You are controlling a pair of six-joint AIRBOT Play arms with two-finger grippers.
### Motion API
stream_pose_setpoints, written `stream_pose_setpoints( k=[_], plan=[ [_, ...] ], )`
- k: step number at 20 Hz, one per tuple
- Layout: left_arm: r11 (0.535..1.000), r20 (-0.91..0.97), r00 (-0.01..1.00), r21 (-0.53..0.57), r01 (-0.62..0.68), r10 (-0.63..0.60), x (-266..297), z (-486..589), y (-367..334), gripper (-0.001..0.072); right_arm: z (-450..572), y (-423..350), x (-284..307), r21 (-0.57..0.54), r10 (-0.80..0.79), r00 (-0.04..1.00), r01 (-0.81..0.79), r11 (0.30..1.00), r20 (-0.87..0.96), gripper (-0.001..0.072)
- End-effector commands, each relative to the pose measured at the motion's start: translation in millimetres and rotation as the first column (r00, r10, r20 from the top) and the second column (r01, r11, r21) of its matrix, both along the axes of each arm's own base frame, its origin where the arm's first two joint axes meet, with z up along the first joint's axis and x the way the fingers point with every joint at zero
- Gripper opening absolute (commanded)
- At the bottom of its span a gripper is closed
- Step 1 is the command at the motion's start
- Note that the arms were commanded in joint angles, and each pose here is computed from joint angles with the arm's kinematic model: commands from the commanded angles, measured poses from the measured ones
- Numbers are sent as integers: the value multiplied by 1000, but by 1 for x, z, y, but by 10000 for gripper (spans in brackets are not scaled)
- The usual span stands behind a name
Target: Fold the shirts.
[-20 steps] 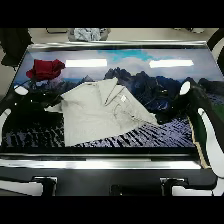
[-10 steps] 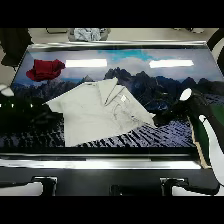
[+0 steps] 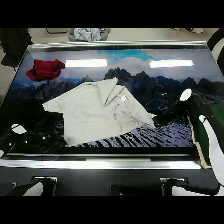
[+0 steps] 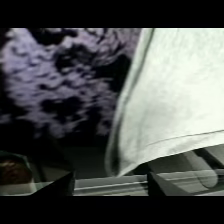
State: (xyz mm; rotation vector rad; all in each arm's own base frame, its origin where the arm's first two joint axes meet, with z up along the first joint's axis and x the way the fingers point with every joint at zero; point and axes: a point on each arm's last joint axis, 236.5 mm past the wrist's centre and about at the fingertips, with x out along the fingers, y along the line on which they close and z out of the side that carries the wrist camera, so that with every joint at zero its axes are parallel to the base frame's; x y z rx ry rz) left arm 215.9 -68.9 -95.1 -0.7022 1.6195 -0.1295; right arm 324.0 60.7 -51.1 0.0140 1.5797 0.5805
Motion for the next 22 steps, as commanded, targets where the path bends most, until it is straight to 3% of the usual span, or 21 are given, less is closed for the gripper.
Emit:
stream_pose_setpoints(
  k=[1,2,3,4,5,8,10,12,14,16,17,19,22],
  plan=[
    [998,103,994,33,-44,41,19,-13,-10,450,3,1,-4,4,6,1000,-6,1000,-13,37],
    [997,121,991,45,-63,57,25,-14,-11,340,5,1,-3,3,5,1000,-5,1000,0,37],
    [996,138,988,54,-74,66,30,-14,-12,290,9,0,-1,0,3,1000,-3,1000,19,37],
    [996,146,987,57,-73,64,32,-14,-14,192,15,0,3,-3,-1,999,1,1000,50,37],
    [996,155,987,58,-62,52,34,-12,-15,28,22,-1,7,-7,-7,996,7,1000,89,37],
    [996,280,959,65,-60,40,63,23,-9,25,56,-4,29,-19,-29,967,35,999,253,37],
    [992,498,866,78,-97,46,109,99,3,25,109,-9,57,-31,-45,892,66,997,449,37],
    [983,769,639,85,-162,39,149,235,20,25,215,-22,95,-44,-55,676,127,991,734,35],
    [967,966,258,63,-247,3,143,414,31,25,372,-40,99,-31,-32,277,218,975,960,35],
    [943,981,-183,-1,-333,-63,71,591,35,25,532,-66,38,10,46,-157,338,941,987,34],
    [930,937,-331,-20,-368,-111,28,648,34,25,593,-76,-10,50,82,-315,389,920,946,34],
    [905,863,-481,-76,-420,-151,-42,712,33,24,653,-81,-93,114,106,-473,415,903,875,34],
    [913,838,-526,-92,-399,-145,-77,731,21,24,663,-78,-155,147,95,-519,406,902,850,34]
  ],
)
